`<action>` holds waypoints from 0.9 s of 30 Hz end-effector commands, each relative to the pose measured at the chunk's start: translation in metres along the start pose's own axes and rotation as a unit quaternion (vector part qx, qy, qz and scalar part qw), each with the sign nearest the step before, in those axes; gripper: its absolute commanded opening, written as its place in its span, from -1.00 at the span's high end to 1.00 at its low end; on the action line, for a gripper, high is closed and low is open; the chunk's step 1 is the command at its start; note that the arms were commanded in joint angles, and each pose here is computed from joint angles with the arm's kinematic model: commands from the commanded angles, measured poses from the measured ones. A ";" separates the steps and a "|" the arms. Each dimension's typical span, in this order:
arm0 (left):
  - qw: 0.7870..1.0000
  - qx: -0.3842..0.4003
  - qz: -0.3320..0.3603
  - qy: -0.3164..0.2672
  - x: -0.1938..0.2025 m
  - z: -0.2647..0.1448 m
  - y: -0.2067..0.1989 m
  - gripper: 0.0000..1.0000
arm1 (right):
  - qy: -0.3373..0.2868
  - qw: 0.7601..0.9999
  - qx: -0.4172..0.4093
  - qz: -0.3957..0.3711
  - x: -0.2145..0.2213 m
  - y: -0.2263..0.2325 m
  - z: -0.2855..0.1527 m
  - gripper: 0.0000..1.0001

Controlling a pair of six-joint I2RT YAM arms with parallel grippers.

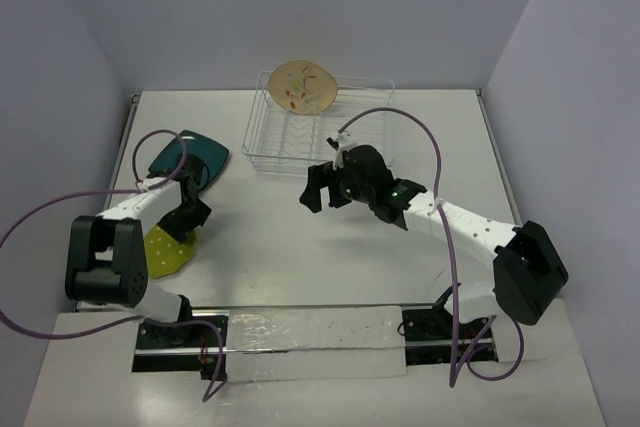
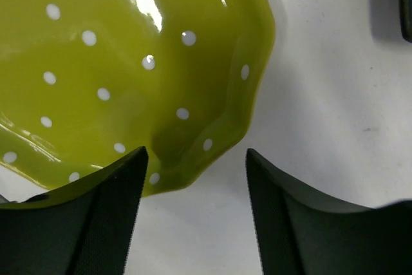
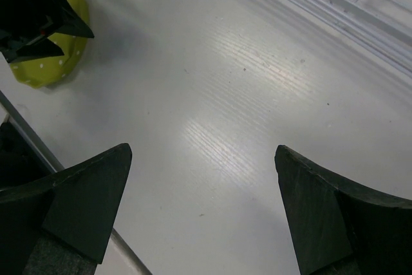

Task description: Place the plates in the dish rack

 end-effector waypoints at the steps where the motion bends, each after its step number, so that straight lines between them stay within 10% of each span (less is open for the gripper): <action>1: 1.000 -0.006 0.008 -0.025 -0.017 0.000 -0.013 -0.28 | -0.030 0.999 -0.005 0.011 -0.009 0.002 -0.007 -0.99; 11: 0.999 -0.010 0.038 -0.010 -0.001 0.010 -0.020 0.98 | -0.023 0.999 -0.024 0.034 0.009 0.000 -0.004 -0.99; 27: 0.981 0.176 0.043 -0.068 0.013 -0.086 -0.089 1.00 | -0.018 0.991 -0.131 0.002 0.036 0.054 0.030 -0.99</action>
Point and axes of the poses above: each gripper's point midway between its finger pads, its own z axis out along the fingers, its own y axis along the line the jaws close on, x = y × z, the point moved 1 cm from there along -z, back along the fingers, and after that the axes turned 9 degrees about z, right-handed, at the moved point
